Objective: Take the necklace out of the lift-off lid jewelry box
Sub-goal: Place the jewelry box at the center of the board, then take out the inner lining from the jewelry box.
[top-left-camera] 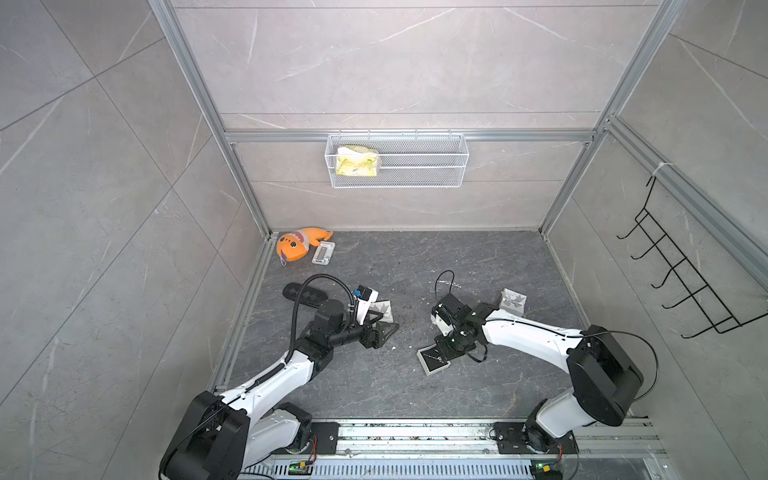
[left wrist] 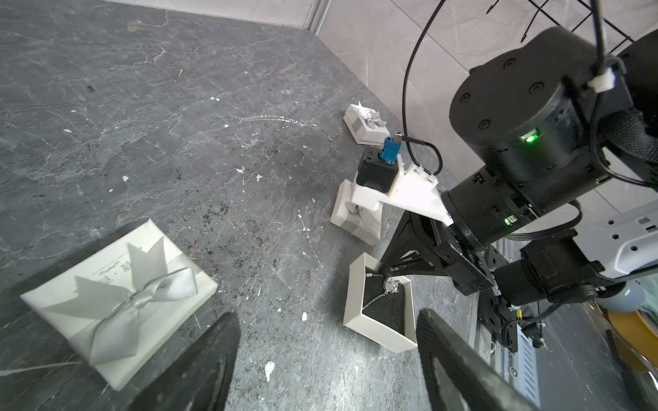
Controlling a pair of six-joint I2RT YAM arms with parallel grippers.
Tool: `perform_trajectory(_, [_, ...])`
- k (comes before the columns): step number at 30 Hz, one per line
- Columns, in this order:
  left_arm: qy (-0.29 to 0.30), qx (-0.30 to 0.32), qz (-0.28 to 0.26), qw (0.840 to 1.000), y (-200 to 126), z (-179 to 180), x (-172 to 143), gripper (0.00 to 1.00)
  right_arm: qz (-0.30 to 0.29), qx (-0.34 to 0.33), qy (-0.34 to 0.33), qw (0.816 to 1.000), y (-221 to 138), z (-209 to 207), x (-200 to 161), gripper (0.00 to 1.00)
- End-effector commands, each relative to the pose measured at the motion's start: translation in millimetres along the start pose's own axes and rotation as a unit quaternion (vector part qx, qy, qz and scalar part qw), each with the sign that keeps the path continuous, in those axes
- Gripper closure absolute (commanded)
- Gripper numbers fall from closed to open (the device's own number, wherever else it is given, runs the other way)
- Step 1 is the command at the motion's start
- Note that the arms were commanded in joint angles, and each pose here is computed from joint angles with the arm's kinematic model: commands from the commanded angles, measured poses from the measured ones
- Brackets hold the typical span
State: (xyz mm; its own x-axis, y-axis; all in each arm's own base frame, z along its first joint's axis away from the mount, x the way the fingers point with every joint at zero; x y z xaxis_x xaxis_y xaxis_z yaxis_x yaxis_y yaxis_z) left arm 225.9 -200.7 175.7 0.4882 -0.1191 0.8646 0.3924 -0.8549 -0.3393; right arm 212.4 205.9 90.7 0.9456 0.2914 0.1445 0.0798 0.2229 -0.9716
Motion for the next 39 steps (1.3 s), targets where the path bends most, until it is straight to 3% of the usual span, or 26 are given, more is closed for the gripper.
perform_trajectory(1, [0.014,0.008,-0.017,1.000,0,-1,5,0.20,0.000,-0.011,0.003,1.000,3,1,2,0.90])
perform_trajectory(7, [0.014,0.016,0.002,1.000,7,1,-7,0.22,-0.009,-0.006,-0.023,1.000,-9,7,4,0.69])
perform_trajectory(12, [0.027,0.025,0.032,0.999,24,-3,-20,0.24,-0.021,0.033,-0.074,0.997,-18,28,3,0.68])
perform_trajectory(20, [0.022,0.020,0.047,0.998,48,-5,-33,0.27,-0.014,0.022,-0.104,0.994,-6,39,0,0.68])
perform_trajectory(28, [0.017,0.024,0.045,0.999,45,-4,-37,0.29,-0.025,0.034,-0.130,0.991,-3,45,-4,0.58])
perform_trajectory(39, [0.019,0.047,0.041,0.998,27,-6,-40,0.29,0.005,0.007,-0.148,0.989,31,44,-11,0.59])
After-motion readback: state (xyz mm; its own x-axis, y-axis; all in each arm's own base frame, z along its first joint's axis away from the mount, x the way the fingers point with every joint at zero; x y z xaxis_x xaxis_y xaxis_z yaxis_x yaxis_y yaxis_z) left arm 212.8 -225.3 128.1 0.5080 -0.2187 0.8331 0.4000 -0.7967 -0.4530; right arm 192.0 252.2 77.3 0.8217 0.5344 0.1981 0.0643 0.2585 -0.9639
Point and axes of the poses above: each gripper's point midway between its finger pads, its own y axis out along the fingers, its own z axis along the line the jaws close on, x = y × z, the point moved 5 cm from there along -y, back along the fingers, and after that the axes turned 5 degrees about y, right-handed, at the moved point
